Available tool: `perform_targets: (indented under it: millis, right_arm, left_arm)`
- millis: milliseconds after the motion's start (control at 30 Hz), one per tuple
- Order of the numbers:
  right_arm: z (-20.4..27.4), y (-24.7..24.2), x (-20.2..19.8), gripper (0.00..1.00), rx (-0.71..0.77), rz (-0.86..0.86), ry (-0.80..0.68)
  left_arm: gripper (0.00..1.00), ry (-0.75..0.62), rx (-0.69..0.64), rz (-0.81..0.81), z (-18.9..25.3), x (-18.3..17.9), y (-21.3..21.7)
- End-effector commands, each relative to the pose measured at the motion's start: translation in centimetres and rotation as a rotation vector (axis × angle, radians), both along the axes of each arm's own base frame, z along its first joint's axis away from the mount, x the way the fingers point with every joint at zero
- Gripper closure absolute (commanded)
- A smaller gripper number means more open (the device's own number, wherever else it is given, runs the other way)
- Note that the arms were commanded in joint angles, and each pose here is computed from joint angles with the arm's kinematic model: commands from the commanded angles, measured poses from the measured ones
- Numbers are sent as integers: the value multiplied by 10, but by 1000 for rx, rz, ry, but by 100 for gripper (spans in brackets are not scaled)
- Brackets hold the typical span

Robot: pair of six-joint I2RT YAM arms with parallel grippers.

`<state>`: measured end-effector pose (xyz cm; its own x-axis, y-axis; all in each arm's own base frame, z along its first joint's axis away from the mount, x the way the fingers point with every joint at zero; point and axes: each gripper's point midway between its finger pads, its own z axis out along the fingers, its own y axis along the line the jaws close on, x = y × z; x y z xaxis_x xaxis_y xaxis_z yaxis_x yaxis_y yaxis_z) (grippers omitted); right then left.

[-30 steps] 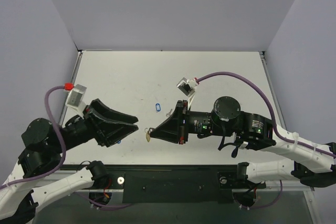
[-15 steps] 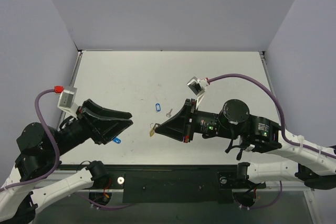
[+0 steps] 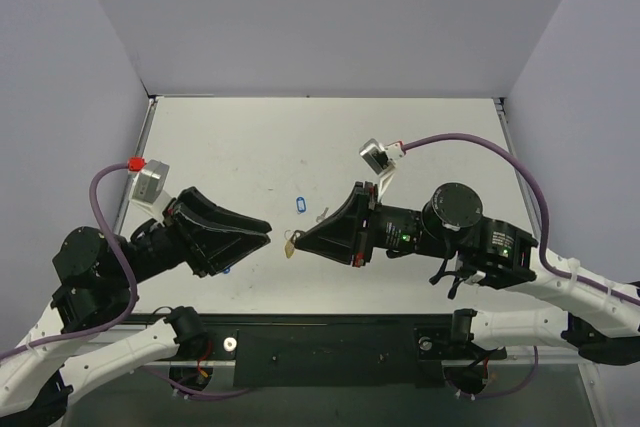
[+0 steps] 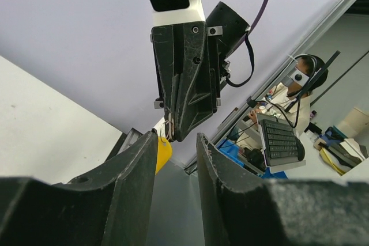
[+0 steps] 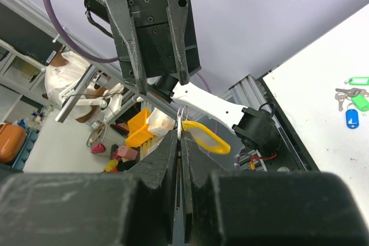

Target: Remove the keys from the keyring

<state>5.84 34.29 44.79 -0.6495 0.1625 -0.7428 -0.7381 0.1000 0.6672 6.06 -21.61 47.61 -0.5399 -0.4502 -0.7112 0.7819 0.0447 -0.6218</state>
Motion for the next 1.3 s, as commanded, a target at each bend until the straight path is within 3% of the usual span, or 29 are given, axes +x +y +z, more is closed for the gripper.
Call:
perform_targets:
  millis: [0,267,633,700,800,900,1267]
  right_arm:
    - [41,-2,-7,100,116,46,-42]
    - [42,3,-6,100,118,53,-38]
    - [41,7,-6,100,119,57,-33]
    - [41,8,-6,100,119,57,-33]
    - [42,7,-6,100,123,57,-35]
    - [42,7,-6,100,123,55,-33]
    - [34,9,-5,100,99,55,-24]
  left_arm:
    - [58,-43,-64,-53,21,-8,-3]
    - [59,-29,-55,-51,13,-4,-9]
    - [69,-22,-34,-63,11,-2,-15]
    - [73,-23,-35,-66,11,-3,-15]
    - [91,-24,-32,-70,11,-3,-16]
    - [99,-17,-21,-71,8,-4,-15]
    - [100,-37,94,-125,-1,-13,-19]
